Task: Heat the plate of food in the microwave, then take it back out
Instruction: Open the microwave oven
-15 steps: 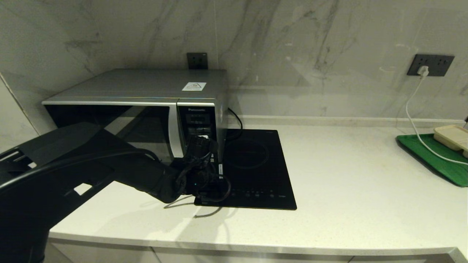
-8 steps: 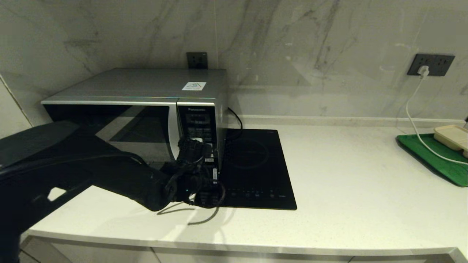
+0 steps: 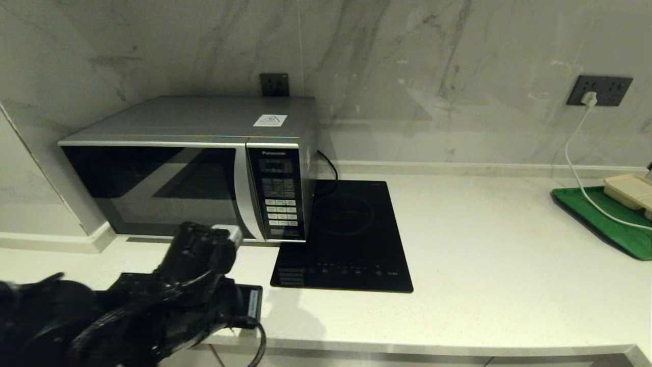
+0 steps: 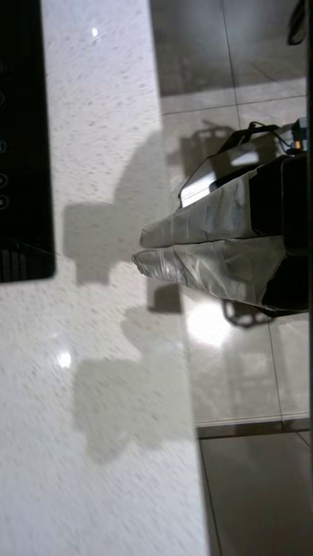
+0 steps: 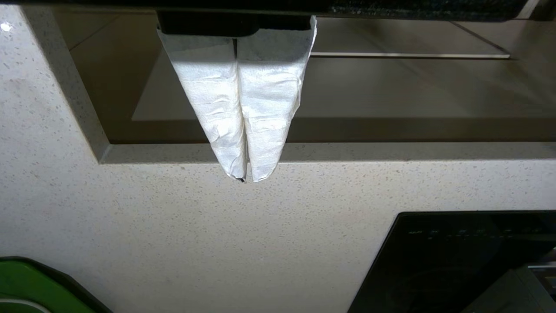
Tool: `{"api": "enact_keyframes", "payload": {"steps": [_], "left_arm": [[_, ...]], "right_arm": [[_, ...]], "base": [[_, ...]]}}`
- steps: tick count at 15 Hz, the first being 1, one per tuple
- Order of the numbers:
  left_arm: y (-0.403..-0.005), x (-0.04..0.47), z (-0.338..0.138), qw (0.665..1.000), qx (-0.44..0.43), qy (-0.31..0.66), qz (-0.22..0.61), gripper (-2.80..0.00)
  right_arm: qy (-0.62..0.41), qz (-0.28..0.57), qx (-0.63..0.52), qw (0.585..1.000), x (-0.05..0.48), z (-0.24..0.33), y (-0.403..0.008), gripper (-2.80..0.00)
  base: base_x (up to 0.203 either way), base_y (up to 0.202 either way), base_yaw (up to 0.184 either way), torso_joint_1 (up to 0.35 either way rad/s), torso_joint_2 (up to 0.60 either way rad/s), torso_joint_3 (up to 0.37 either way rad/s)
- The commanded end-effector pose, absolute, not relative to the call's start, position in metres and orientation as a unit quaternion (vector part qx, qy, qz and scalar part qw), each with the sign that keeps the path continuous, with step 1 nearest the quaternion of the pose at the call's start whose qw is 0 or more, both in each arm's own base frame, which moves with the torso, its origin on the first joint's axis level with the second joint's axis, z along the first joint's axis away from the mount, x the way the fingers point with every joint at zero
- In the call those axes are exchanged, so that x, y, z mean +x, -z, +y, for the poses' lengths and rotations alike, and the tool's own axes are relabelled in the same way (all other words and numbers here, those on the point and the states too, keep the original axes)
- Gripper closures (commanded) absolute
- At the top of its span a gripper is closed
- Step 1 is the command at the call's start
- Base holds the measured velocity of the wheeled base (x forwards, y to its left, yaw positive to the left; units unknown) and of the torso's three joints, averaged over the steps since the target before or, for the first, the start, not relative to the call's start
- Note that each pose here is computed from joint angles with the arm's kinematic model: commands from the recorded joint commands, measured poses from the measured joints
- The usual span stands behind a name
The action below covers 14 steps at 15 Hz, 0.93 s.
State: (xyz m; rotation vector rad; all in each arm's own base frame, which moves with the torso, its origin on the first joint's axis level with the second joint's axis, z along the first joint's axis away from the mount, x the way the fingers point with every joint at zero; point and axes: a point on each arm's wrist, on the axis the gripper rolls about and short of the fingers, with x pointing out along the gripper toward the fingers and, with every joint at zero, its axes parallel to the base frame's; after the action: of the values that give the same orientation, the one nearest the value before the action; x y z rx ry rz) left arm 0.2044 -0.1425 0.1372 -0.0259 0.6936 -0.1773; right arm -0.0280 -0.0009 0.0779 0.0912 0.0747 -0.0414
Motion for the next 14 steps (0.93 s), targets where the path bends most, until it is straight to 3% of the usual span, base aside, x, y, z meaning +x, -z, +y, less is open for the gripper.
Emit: {"api": "enact_keyframes", "payload": {"steps": [1,4,9,14], "left_arm": [[-0.174,0.160,-0.106,0.950,-0.046,0.094,0.295,0.00],[-0.189,0.146,-0.066,0.950,-0.065,0.041,0.303,0.00],[-0.258,0.144,-0.031,0.975,-0.048,-0.026,0.217,0.00],[-0.279,0.057,-0.004,0.978,-0.046,-0.095,0.177,0.00]], "right_arm": [[0.021,0.038,0.046,0.998,-0.028,-0.001,-0.078,0.00],[0.021,0.038,0.046,0.998,-0.028,-0.001,-0.078,0.00],[0.021,0.038,0.046,0.998,-0.028,-0.001,-0.078,0.00],[0.021,0.038,0.046,0.998,-0.028,-0.001,-0.078,0.00]], "base": [[0.000,0.000,0.000,0.000,0.00,0.000],[0.000,0.000,0.000,0.000,0.00,0.000],[0.000,0.000,0.000,0.000,0.00,0.000],[0.000,0.000,0.000,0.000,0.00,0.000]]}}
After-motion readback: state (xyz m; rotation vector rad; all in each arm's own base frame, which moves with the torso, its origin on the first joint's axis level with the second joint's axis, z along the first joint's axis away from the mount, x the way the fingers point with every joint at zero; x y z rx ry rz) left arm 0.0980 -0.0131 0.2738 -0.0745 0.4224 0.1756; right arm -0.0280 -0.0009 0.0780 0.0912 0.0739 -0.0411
